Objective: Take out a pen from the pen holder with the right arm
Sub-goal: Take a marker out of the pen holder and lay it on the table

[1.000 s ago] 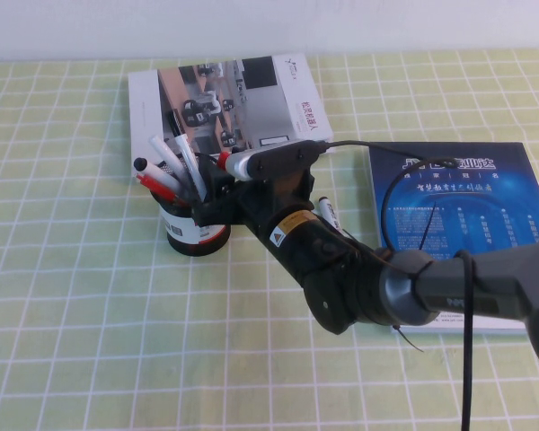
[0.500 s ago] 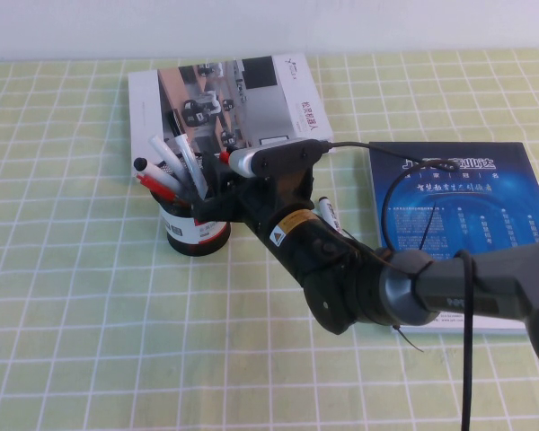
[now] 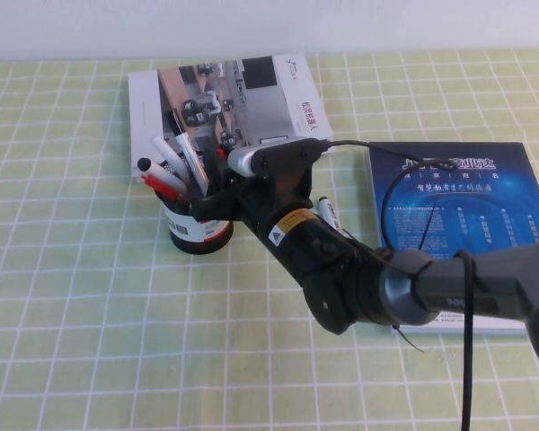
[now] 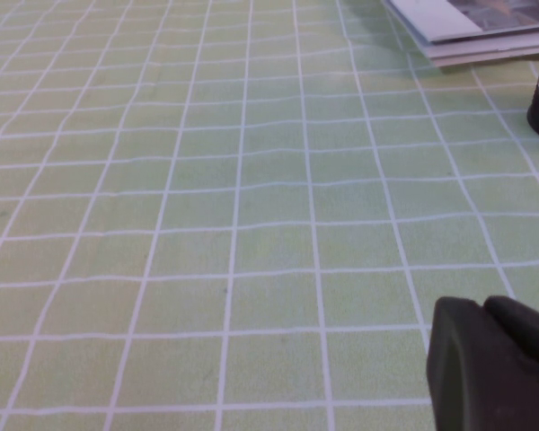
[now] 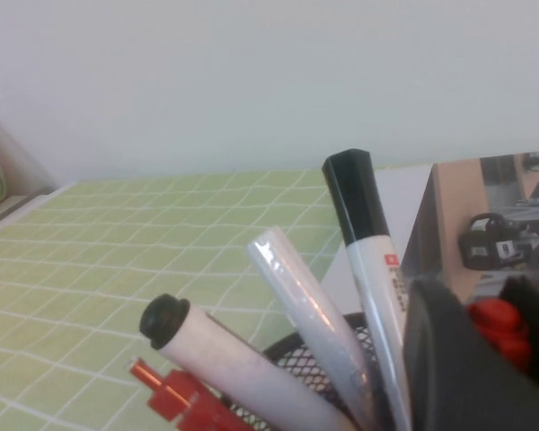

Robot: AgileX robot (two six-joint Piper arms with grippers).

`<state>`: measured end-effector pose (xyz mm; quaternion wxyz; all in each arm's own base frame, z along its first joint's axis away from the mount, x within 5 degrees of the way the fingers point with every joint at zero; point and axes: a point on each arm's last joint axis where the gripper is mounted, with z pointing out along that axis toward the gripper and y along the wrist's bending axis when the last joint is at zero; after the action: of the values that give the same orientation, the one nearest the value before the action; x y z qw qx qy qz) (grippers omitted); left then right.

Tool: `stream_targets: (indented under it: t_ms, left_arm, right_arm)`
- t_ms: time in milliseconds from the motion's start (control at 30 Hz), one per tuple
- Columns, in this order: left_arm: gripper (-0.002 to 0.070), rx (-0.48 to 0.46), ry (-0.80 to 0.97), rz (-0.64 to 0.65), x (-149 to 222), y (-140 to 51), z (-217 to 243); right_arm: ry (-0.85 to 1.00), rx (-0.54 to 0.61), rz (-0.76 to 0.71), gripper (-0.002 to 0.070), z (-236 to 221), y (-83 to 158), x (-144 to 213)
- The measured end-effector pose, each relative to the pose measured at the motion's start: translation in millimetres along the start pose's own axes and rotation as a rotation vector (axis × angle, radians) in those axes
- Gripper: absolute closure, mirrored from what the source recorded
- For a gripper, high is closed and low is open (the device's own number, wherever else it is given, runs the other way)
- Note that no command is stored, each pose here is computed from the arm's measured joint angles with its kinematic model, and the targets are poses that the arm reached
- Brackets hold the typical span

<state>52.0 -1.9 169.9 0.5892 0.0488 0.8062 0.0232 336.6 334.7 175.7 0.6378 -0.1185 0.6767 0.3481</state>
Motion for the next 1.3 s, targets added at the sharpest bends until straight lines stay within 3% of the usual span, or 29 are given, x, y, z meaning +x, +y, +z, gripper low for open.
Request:
stream_targets:
  t_ms: [300,967,1100,1300]
  left_arm:
    - [0.0680,0.000,0.000,0.000,0.0,0.0,0.0]
    - [0.0680,0.000,0.000,0.000,0.0,0.0,0.0]
    - [0.0680,0.000,0.000,0.000,0.0,0.0,0.0]
    - [0.0680,0.000,0.000,0.000,0.0,0.0,0.0]
  right_arm:
    - [0.010,-0.011,-0.005,0.0608,-1.9,7.0,-18.2]
    - [0.076,-0.071,-0.183,0.0608,-48.9,49.2,-151.4]
    - [0.158,-0.043,-0.205,0.0608,-62.4,42.6,-169.3]
    - [0.391,0.030,-0.193,0.0608,-70.4,21.1,-159.5]
